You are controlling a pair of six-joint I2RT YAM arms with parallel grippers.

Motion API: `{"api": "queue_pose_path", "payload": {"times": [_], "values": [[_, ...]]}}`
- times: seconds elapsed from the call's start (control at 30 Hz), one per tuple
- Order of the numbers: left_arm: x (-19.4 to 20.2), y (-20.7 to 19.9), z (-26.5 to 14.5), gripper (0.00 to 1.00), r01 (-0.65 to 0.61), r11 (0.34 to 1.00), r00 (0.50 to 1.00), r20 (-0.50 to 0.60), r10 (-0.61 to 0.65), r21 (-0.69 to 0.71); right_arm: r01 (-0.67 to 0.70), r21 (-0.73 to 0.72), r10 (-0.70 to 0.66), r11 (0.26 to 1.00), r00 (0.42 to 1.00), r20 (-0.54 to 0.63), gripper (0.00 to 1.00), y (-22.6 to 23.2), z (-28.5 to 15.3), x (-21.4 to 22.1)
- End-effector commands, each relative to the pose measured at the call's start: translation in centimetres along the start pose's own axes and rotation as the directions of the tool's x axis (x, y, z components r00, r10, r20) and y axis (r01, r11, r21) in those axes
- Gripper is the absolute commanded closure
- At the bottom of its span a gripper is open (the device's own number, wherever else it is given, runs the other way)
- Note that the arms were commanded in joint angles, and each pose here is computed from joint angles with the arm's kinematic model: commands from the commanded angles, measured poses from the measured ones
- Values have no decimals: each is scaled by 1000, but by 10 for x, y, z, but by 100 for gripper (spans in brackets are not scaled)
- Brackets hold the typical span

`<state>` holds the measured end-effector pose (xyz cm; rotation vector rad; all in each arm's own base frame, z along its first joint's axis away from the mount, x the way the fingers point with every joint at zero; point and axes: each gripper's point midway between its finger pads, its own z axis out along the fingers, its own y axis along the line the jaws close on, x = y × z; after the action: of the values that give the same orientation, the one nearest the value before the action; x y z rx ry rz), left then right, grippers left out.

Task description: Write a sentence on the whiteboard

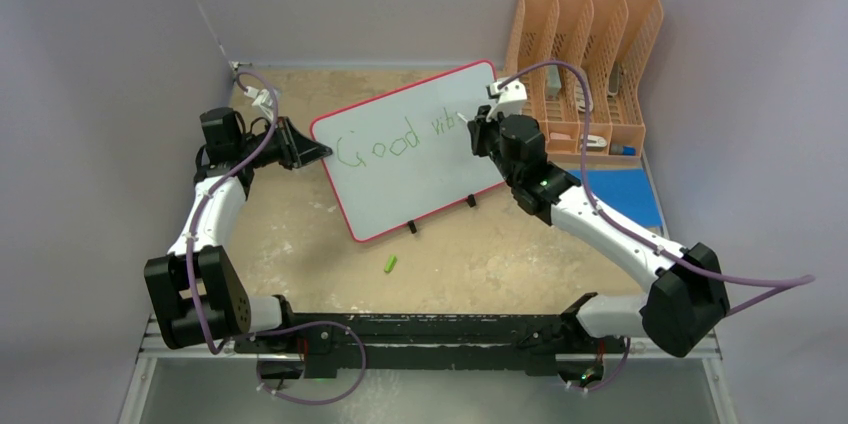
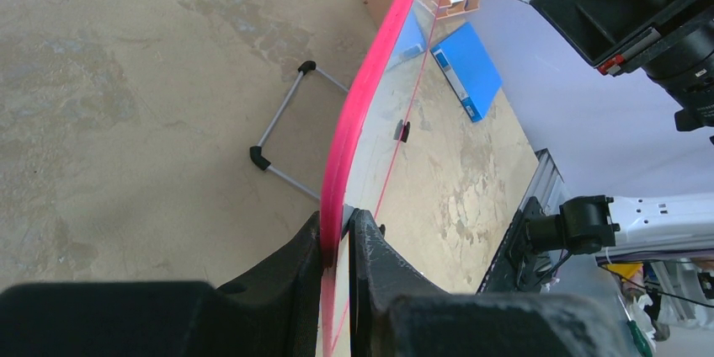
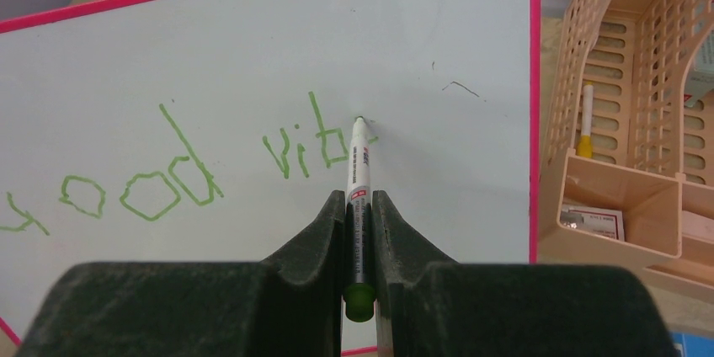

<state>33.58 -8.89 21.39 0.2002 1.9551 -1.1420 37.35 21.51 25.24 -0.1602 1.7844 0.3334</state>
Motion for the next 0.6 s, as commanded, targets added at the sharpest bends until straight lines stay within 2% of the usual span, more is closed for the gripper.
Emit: {"api": "queue_pose_path", "payload": {"times": [0.0, 0.57], "values": [[-2, 3, 2, 100, -29, 999, 1000, -1, 29, -38, -36, 10, 35, 999, 996, 87, 100, -2, -7, -30], [-2, 4, 2, 100, -29, 999, 1000, -1, 29, -39, -42, -19, 43, 999, 999, 27, 100, 1, -14, -10]]}}
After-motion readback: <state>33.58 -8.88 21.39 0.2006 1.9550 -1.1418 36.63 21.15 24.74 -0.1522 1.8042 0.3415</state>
